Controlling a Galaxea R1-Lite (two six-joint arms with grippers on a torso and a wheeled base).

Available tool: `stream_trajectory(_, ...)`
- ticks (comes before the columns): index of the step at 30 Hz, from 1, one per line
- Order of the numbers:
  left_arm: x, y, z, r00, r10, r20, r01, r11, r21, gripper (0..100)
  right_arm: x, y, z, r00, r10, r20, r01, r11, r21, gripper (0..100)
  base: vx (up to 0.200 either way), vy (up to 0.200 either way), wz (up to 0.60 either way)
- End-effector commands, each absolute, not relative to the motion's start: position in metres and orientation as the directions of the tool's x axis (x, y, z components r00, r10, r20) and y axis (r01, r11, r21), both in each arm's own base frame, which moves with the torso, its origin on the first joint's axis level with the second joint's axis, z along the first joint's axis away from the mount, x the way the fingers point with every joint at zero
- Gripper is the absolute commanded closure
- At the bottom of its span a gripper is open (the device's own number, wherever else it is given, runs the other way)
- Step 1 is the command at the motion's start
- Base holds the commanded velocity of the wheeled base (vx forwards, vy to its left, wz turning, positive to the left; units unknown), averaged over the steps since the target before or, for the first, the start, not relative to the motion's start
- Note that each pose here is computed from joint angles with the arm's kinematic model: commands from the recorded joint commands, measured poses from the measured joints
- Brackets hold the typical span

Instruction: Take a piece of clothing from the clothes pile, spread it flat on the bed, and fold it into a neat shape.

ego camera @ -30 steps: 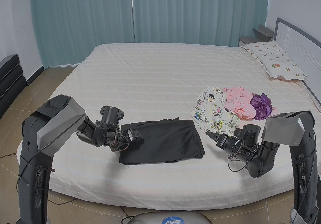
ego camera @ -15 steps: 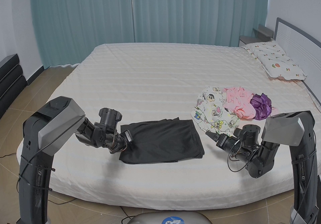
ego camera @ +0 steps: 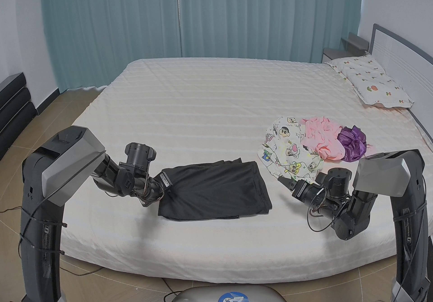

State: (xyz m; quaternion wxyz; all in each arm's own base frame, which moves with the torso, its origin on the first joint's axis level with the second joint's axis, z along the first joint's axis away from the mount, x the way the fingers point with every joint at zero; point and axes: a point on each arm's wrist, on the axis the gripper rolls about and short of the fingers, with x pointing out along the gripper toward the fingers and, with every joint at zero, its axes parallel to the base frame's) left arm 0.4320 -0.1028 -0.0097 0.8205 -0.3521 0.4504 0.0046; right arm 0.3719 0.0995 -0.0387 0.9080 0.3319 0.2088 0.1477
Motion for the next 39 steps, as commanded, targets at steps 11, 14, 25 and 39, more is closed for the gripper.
stream_trajectory(11,0.428,-0.096,0.002,0.589,-0.346,-0.73,-0.323,0.728,-0.605,100,0.373,0.096,-0.043,0.87,0.399,-0.29,-0.117,0.738,0.664,0,0.0,0.0,0.0)
stream_trajectory(14,0.425,-0.094,0.003,0.587,-0.346,-0.732,-0.325,0.728,-0.604,100,0.373,0.095,-0.045,0.87,0.396,-0.293,-0.113,0.739,0.664,0,0.0,0.0,0.0)
stream_trajectory(25,0.423,-0.08,0.017,0.585,-0.398,-0.707,-0.328,0.681,-0.655,100,0.373,0.094,-0.046,0.871,0.393,-0.296,-0.109,0.74,0.664,0,0.0,0.018,0.0)
stream_trajectory(39,0.417,-0.072,0.02,0.583,-0.388,-0.714,-0.349,0.674,-0.651,100,0.373,0.094,-0.047,0.869,0.394,-0.299,-0.108,0.74,0.663,0,0.0,0.2,0.0)
